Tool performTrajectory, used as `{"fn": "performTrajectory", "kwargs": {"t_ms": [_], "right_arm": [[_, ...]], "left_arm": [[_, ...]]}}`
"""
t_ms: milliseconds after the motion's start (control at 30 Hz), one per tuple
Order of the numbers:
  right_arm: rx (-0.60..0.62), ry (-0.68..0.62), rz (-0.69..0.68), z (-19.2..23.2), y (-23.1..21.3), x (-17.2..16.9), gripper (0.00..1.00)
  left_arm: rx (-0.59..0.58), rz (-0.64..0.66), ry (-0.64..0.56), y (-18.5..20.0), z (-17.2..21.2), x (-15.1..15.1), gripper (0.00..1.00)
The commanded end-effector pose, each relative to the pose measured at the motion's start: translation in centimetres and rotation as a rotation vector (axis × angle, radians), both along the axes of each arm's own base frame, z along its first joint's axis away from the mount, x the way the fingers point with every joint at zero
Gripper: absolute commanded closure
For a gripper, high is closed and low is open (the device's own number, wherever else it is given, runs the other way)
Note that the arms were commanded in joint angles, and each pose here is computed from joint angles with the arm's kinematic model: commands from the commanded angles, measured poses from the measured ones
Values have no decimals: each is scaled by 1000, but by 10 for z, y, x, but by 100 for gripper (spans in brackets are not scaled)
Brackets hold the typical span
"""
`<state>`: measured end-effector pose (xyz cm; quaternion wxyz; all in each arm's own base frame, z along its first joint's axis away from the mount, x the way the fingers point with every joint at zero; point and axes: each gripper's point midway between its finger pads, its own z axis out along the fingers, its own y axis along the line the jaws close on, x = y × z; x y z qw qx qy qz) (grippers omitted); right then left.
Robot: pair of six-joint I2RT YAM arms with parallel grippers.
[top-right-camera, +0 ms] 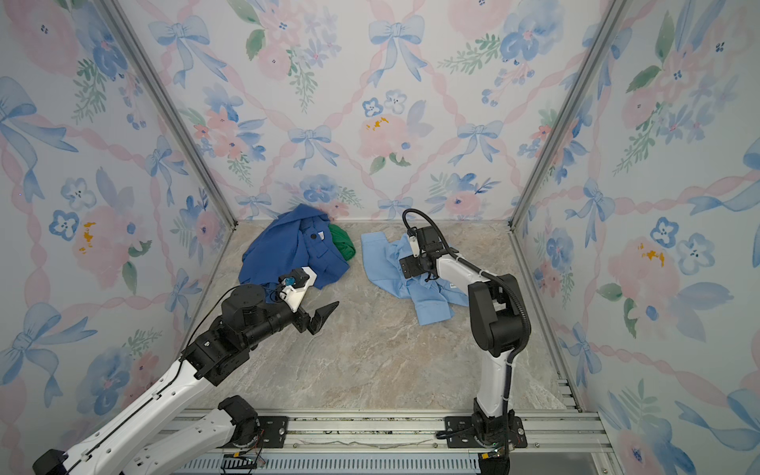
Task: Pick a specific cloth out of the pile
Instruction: 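Release the shirt and withdraw the left gripper while the right gripper grasps it, then lift the light blue shirt high with the right gripper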
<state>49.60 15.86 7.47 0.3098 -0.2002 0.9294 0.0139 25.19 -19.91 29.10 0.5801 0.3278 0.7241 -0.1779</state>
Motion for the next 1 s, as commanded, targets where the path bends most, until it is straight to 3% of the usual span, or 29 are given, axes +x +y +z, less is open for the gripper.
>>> {"fn": "performTrajectory", "kwargs": {"t_ms": [0, 167, 200, 233, 267, 300, 333, 400, 500, 700, 800, 967], "right_arm": [[-32, 137, 41, -17, 10, -17, 3], [-41, 318, 73, -31, 18, -32, 0], [-46, 350, 74, -35, 18, -35, 7], [-42, 369, 70, -38, 17, -35, 20], [-33, 401, 65, -41, 16, -36, 45], [-19, 431, 51, -45, 14, -36, 81], [-10, 442, 31, -45, 11, -34, 100], [15, 421, 18, -36, 7, -29, 100], [24, 262, -7, 15, -3, -9, 100], [50, -203, -139, 216, -63, 23, 100], [50, -375, -219, 309, -107, 14, 100], [-96, -650, -365, 424, -179, -18, 100]], "left_arm": [[35, -20, 24, -2, -15, 2, 2], [46, -63, 12, -10, -9, 5, 2], [54, -69, 5, -11, -7, 6, 2], [58, -73, -2, -12, -6, 7, 2], [64, -80, -7, -13, -4, 8, 2], [68, -82, -13, -14, -2, 10, 2], [72, -84, -15, -14, -2, 11, 2], [80, -86, -19, -15, -1, 14, 2], [88, -92, -27, -16, 1, 17, 2], [99, -101, -37, -21, 6, 28, 2], [88, -100, -22, -21, -1, 33, 2], [77, -90, -21, -17, -5, 35, 2]]}}
